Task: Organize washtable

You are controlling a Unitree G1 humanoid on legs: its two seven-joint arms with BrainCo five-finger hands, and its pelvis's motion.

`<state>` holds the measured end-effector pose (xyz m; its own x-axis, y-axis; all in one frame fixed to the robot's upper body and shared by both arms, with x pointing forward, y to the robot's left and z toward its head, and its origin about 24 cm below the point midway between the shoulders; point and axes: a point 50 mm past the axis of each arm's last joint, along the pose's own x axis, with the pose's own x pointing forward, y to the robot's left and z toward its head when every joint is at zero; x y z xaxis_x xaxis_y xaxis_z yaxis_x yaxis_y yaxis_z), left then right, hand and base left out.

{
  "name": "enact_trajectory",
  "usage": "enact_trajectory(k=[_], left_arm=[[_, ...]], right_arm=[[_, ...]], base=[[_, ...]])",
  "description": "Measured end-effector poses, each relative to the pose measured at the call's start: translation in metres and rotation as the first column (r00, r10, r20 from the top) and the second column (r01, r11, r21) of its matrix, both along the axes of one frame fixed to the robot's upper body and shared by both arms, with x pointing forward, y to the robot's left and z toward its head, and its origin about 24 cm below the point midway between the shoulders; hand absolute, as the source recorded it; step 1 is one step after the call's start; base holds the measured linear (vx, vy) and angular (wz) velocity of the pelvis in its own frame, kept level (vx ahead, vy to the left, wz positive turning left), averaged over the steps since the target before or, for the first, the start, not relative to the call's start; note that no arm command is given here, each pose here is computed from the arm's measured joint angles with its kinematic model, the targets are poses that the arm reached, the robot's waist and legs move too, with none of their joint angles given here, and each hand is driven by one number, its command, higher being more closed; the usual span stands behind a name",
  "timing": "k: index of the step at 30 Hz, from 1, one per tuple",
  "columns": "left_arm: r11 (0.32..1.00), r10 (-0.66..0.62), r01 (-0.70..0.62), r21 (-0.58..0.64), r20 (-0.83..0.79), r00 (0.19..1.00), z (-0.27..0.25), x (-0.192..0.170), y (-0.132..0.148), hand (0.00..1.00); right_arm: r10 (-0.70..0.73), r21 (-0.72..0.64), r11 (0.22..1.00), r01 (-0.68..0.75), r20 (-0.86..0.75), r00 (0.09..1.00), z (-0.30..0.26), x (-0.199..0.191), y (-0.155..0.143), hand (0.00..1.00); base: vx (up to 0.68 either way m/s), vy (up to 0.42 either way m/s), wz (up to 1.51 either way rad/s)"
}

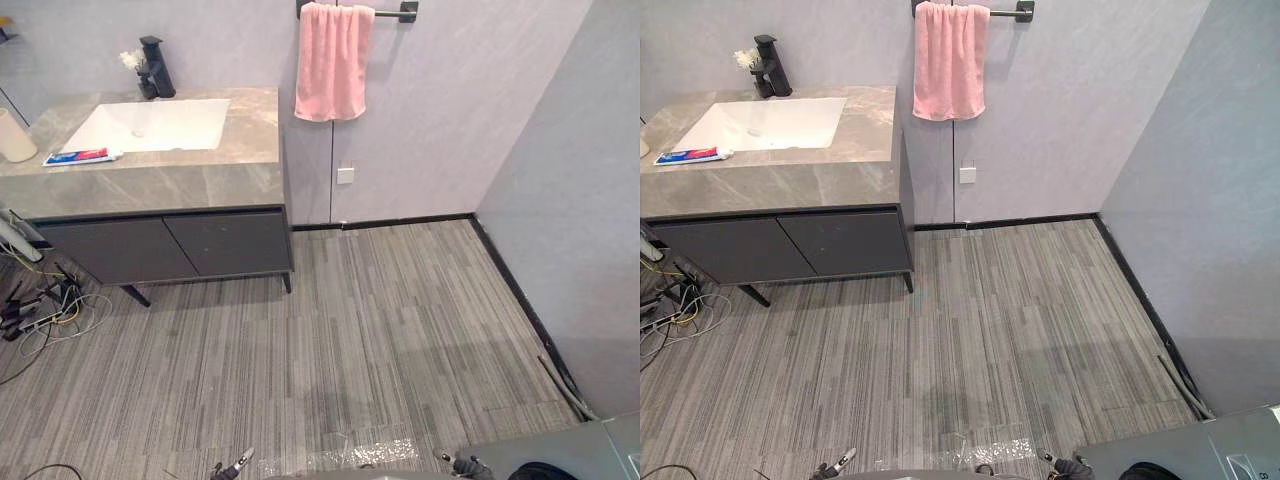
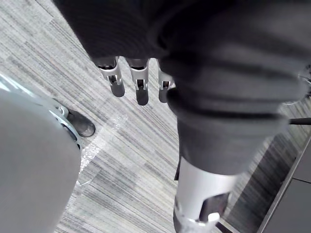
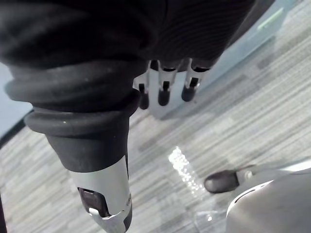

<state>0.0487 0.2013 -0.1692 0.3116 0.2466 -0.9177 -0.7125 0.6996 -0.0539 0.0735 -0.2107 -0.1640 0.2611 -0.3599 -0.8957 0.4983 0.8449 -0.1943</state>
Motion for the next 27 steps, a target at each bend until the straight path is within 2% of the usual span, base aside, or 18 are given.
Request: enact_trajectory(k=[9,27], left_arm=[[0.999,-0.034,0.034,0.014,0.001,0.999,0.0005,0.0032,0.0002,0.00],[0.999,-0.050,0.050,0.020,-0.005,0.999,0.0003,0.0039,0.0001,0.00]], right_arm=[[0.062,-0.004,0.998,-0.062,0.003,0.998,0.0006,0.0027,-0.0004,0.00],[0.063,-0.010,0.998,-0.063,0.018,0.998,0.0012,0.0045,-0.0009,0.00]], base=[[-0.05,-0.036,0.01],[-0.01,-0.013,0.00]])
